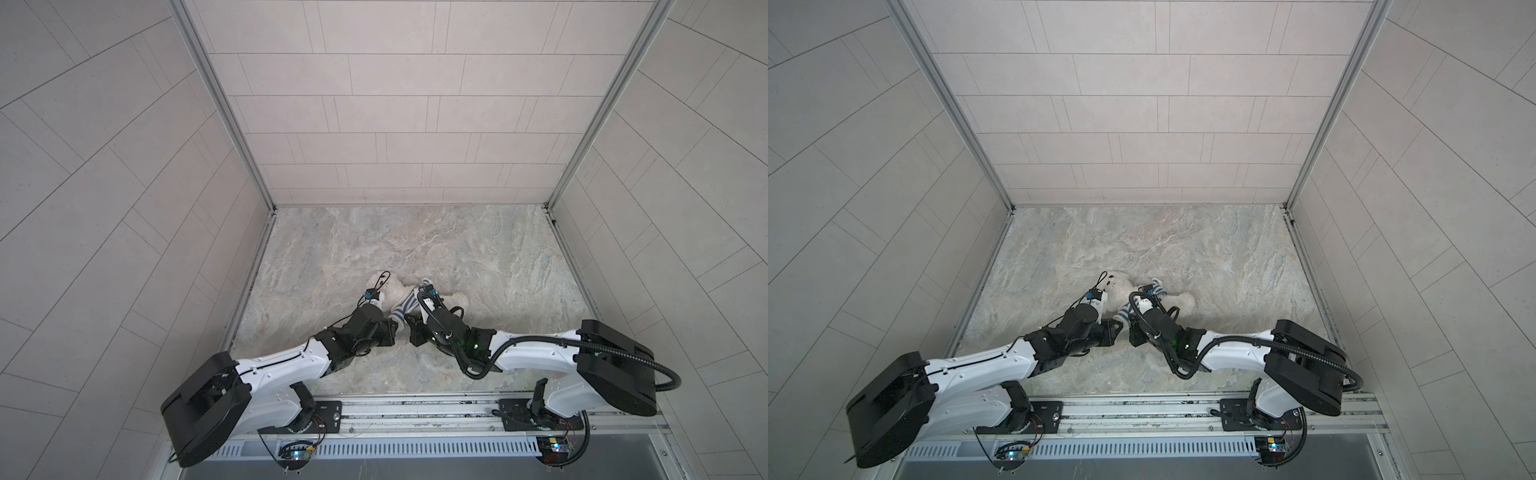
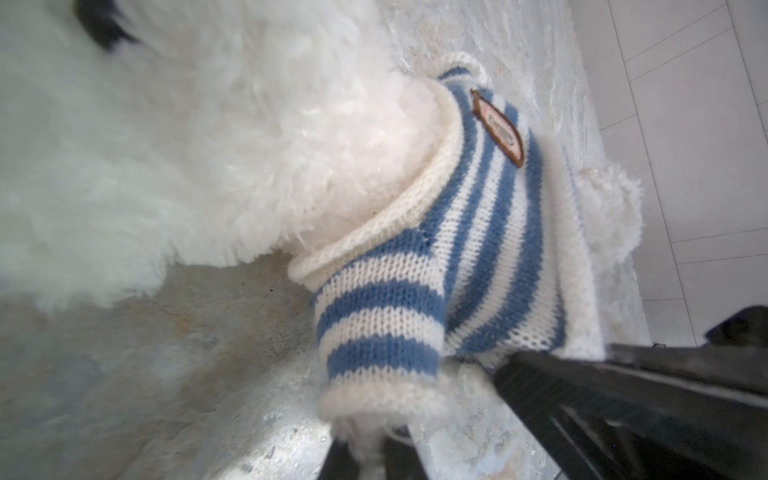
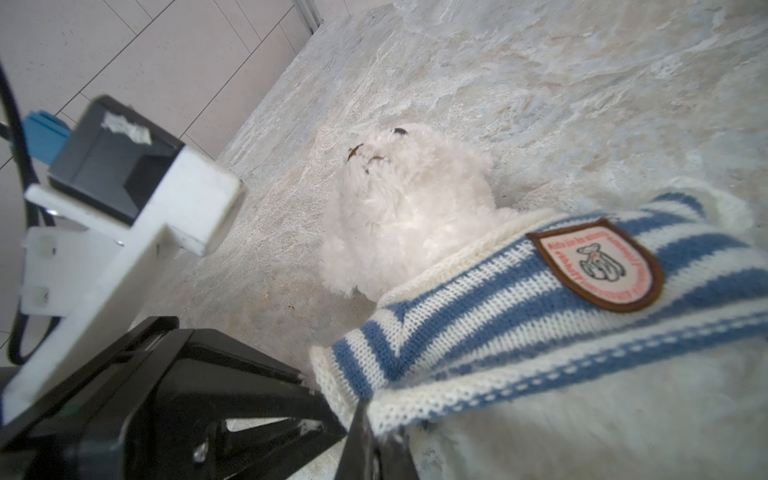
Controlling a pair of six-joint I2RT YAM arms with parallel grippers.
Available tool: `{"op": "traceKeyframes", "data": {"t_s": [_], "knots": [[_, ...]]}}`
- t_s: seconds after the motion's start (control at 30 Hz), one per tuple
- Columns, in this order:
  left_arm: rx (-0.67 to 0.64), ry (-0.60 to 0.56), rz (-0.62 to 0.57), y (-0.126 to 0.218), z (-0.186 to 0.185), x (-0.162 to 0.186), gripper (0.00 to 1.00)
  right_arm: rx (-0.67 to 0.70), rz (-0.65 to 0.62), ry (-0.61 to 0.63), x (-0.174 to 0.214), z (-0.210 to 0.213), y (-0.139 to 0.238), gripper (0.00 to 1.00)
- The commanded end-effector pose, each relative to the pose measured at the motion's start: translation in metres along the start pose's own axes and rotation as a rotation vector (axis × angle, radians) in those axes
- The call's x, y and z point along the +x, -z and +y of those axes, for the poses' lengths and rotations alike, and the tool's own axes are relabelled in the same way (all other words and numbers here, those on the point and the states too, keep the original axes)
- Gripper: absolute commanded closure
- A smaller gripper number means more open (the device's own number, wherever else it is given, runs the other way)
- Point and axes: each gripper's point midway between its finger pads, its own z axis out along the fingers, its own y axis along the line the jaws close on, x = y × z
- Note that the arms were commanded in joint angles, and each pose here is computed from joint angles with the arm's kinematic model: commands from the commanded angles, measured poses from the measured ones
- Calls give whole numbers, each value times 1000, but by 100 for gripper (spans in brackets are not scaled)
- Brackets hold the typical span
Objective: Dress the teddy bear
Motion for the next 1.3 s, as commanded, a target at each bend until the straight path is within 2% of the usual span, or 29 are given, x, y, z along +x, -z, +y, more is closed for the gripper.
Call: {"op": "traceKeyframes", "data": {"t_s": [0.0,0.07,0.23,0.4,0.53,0.73,0.8,0.87,0.97,1.07,1.17,1.27], "knots": [[20,7,-41,4,-4,-11,97,30,-67,20,-12,-6,12,100],[28,5,-37,6,-3,-11,100,72,-63,48,-13,-16,18,100],[67,-5,-18,12,-3,-11,100,183,-55,107,-16,-43,36,100],[181,-40,1,23,-16,-17,100,253,-46,99,-12,-70,47,100],[274,-85,61,31,-27,-12,100,302,-12,95,-4,-86,50,100],[376,-31,55,39,-40,-11,100,325,1,87,2,-94,52,100],[397,-26,39,42,-45,-15,100,300,-16,82,1,-91,52,100],[400,-25,32,44,-47,-17,100,201,-35,92,-4,-72,49,97],[374,-21,20,44,-43,-20,100,25,-49,189,-13,-32,45,76],[351,-2,16,41,-40,-22,100,-54,-52,240,-20,-4,49,64],[353,20,14,40,-42,-25,100,-109,-65,315,-21,15,51,60],[374,15,-12,46,-49,-33,100,-112,-51,334,-17,19,50,59]]}}
